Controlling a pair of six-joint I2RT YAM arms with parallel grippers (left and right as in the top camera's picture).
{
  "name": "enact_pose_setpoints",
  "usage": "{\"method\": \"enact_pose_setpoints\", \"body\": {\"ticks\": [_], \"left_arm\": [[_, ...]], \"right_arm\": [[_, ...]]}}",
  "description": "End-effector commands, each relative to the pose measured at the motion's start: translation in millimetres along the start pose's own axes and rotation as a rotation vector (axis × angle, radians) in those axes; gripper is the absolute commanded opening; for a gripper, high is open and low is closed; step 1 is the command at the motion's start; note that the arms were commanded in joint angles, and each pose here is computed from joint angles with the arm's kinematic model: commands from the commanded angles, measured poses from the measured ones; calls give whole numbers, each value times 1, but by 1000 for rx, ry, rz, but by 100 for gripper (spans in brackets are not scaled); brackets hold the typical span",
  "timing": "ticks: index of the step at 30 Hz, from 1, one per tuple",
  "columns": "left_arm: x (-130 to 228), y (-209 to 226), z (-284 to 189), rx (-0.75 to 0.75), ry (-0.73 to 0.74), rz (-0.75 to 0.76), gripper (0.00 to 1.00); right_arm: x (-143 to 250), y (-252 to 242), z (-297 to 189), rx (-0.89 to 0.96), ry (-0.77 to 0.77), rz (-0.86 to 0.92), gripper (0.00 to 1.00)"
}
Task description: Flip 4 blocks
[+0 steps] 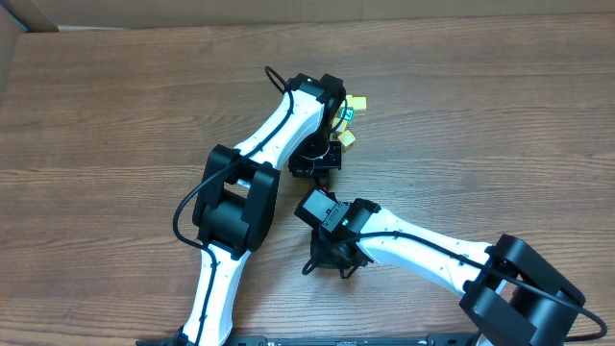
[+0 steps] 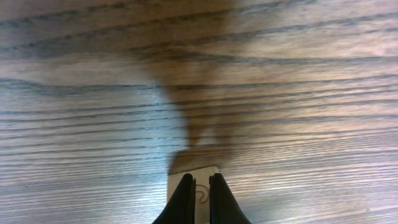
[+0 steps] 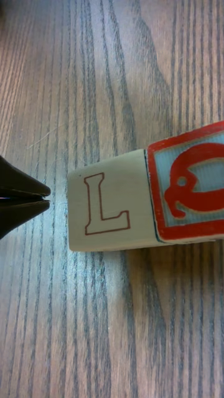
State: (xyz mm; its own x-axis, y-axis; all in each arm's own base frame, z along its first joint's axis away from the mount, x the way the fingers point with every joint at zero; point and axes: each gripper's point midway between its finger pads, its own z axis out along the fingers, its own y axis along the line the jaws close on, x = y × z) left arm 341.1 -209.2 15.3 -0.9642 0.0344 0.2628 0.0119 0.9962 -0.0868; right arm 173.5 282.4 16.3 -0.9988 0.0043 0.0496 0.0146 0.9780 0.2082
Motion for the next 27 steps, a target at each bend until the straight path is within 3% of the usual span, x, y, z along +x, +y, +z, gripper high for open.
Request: {"method": "enact_pose_setpoints", "body": {"ticks": [1,10,27], "left_arm": [[1,2,4,-20,6,22,4],[7,-11,3,59,41,56,4],[6,-12,3,60,39,57,4]], "right_arm": [[0,-3,2,1,5,12,4],[-1,-2,2,-3,3,42,4],[-2,0,2,-8,-1,63,4]]}}
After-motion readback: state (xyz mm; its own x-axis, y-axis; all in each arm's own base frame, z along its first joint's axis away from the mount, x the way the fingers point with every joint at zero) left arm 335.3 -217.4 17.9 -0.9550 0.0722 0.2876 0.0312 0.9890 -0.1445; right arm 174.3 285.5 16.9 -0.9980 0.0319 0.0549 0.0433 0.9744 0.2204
